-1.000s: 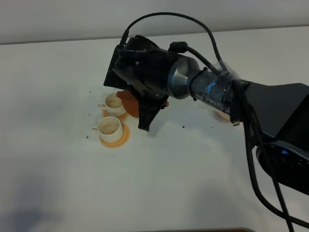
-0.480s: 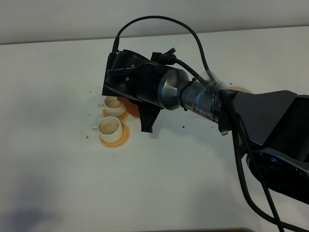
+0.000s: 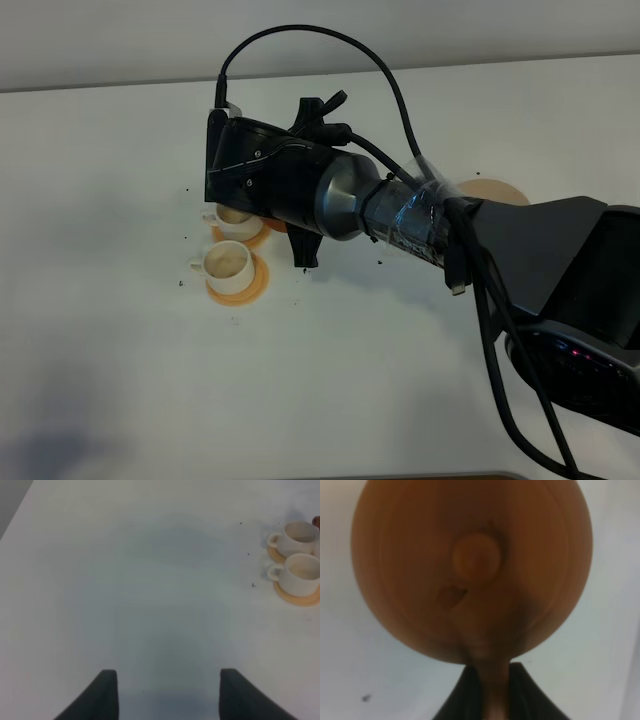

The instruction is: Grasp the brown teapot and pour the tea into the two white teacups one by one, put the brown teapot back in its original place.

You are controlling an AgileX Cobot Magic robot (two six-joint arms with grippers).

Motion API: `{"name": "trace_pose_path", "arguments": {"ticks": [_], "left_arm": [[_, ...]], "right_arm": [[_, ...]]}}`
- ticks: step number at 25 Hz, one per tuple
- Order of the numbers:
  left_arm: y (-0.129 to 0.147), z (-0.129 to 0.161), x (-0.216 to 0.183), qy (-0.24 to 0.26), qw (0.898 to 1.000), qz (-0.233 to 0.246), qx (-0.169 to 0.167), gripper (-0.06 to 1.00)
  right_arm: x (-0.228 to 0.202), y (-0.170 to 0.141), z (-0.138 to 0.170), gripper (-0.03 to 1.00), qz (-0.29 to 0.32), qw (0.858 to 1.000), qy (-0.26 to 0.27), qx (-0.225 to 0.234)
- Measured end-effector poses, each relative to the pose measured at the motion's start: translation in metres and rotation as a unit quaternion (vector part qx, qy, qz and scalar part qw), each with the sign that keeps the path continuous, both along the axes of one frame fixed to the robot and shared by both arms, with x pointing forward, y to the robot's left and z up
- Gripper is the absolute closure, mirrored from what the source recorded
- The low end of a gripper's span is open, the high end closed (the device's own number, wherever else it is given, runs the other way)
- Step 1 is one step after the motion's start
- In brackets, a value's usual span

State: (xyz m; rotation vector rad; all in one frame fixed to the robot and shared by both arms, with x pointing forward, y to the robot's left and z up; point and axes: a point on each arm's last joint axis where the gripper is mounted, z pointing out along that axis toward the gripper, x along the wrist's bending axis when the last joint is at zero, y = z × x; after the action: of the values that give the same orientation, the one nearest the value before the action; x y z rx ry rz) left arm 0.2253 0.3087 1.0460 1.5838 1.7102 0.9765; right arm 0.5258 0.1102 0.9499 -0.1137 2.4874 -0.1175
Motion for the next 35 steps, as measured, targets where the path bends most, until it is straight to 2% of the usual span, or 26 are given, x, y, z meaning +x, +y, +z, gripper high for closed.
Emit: {"name": "trace_pose_path", "arguments": {"ticks": [26,35], "left_arm": [[0.0,0.0,0.0,0.0,1.0,0.0,0.0,0.49],[0.0,0.0,0.0,0.0,1.0,0.0,0.0,0.49]], "right_arm": [[-0.005,0.01,0.0,0.88,0.052,0.994,-0.074,-0.056],[-0.006,0.012,-0.017,0.88,0.06,0.991,-0.083,-0.088]]}}
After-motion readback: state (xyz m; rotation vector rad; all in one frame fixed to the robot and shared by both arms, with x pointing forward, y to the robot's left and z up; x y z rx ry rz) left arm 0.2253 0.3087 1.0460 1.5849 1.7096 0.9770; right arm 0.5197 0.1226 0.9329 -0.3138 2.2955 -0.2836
